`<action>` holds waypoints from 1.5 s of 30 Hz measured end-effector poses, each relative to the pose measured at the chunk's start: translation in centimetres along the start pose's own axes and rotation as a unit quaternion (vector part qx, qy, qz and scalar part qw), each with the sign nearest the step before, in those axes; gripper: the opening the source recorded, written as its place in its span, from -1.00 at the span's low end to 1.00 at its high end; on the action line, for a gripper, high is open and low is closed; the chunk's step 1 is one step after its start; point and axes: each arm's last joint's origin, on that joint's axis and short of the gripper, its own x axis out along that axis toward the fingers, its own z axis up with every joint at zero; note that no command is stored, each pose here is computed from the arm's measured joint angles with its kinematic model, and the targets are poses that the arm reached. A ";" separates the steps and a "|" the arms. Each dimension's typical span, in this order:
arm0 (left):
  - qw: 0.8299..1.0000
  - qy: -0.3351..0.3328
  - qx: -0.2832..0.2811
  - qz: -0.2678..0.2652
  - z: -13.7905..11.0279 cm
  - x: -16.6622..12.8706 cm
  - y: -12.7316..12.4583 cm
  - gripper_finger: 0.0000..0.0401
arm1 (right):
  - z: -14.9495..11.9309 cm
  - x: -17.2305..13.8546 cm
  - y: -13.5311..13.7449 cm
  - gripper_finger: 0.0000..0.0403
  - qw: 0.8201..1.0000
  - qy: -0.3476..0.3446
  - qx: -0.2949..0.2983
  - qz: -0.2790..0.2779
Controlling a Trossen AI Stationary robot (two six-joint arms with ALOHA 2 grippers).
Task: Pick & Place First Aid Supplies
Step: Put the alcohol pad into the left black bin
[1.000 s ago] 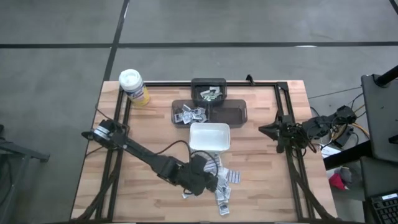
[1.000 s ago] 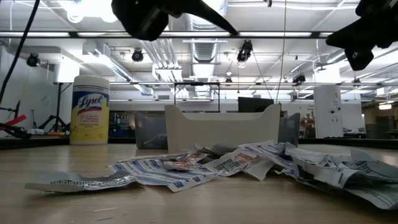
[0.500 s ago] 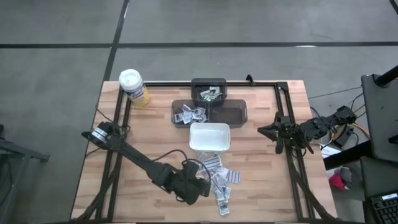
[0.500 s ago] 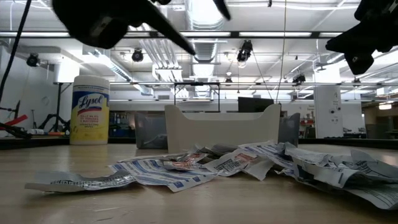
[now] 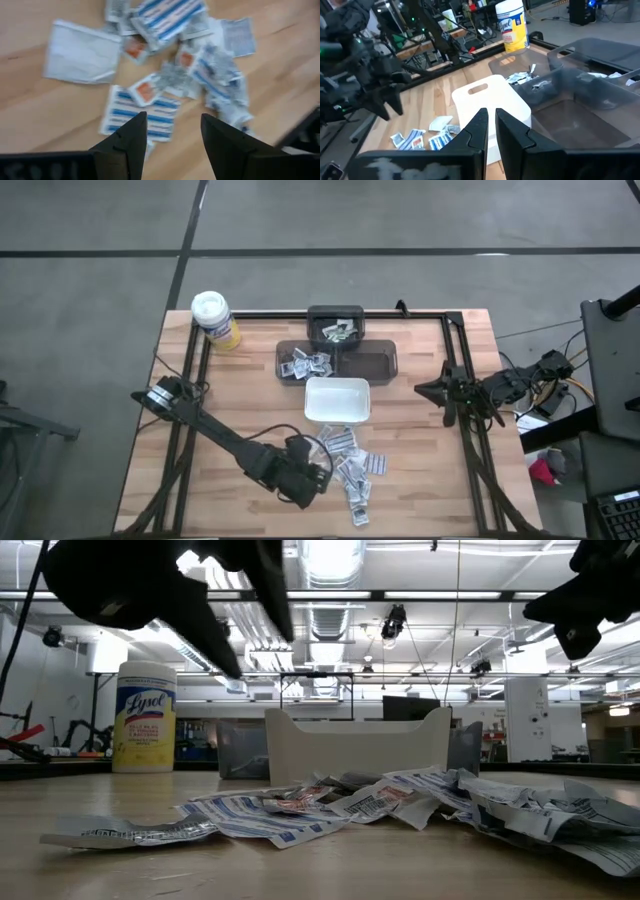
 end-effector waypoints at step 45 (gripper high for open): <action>0.985 -0.037 0.168 0.026 5.3 -6.7 19.2 -0.11 | 1.1 12.0 14.6 -0.83 0.935 0.317 -0.092 0.133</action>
